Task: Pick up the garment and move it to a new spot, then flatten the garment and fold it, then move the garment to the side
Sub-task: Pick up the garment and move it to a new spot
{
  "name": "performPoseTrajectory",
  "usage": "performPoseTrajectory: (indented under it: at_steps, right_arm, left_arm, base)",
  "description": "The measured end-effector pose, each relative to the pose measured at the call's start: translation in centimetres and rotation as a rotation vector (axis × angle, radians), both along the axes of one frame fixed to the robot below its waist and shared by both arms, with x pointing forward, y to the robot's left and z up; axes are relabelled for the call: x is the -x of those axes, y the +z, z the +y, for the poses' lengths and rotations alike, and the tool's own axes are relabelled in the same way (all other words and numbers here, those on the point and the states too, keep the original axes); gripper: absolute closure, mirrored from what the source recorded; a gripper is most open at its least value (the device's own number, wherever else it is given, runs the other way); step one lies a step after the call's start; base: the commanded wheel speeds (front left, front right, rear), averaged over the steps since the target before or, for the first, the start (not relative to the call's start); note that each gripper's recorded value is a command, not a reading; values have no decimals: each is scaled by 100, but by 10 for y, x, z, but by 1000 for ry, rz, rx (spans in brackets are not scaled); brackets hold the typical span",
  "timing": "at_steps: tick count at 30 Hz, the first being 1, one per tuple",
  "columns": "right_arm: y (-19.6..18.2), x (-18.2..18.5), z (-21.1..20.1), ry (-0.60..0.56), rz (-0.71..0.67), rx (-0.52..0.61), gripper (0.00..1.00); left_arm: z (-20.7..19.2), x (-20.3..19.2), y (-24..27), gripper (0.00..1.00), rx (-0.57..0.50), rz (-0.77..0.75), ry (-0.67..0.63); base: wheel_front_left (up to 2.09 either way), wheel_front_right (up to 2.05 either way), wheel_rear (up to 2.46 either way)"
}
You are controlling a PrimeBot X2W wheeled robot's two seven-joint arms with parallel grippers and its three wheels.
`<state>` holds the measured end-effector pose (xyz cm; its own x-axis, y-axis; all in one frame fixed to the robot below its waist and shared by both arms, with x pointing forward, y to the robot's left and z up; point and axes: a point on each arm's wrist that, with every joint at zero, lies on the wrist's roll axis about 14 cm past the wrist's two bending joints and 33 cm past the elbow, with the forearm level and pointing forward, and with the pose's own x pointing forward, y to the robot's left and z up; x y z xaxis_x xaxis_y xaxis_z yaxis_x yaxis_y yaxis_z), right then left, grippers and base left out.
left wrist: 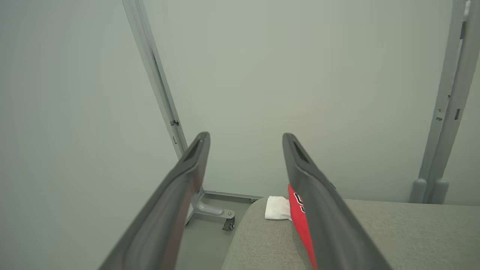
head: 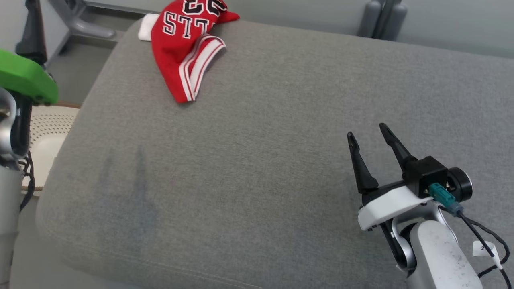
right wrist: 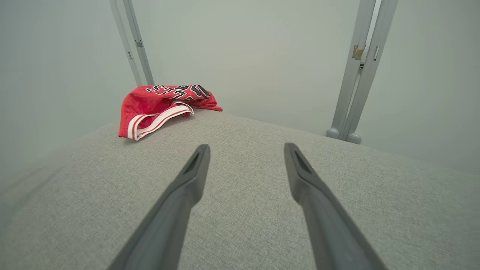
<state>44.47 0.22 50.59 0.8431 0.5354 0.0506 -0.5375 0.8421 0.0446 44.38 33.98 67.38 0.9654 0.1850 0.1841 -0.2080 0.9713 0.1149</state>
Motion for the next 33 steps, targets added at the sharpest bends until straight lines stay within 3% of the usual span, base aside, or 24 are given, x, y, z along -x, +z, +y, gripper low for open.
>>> performPoseTrajectory:
  at_steps: [5, 10, 16, 22, 23, 24, 26, 33]
  right_arm:
    - [-17, -16, -26, -73, 26, 5, 0]
    - [-45, -26, -52, -139, 84, 30, 0]
    - [-80, -31, -77, -201, 155, 52, 0]
    - [-106, -31, -93, -237, 213, 73, 0]
    - [-109, -32, -95, -244, 218, 77, 0]
    - [-111, -32, -98, -250, 222, 80, 0]
    - [-113, -31, -102, -262, 225, 84, 0]
    - [-105, -29, -113, -293, 204, 73, 0]
  left_arm:
    - [-5, -56, -55, 0, 73, 194, -25]
    - [-17, -89, -148, 0, 198, 449, -44]
    - [-50, -104, -240, 0, 319, 669, -93]
    - [-62, -108, -298, 0, 355, 798, -81]
    - [-65, -109, -305, 10, 361, 813, -84]
    - [-68, -111, -309, 50, 364, 817, -87]
    - [-72, -114, -313, 100, 368, 813, -94]
    - [-81, -129, -284, 100, 330, 706, -144]
  base:
    - [0, 0, 0]
    - [0, 0, 0]
    - [0, 0, 0]
    - [0, 0, 0]
    - [0, 0, 0]
    - [0, 0, 0]
    - [0, 0, 0]
    - [0, 0, 0]
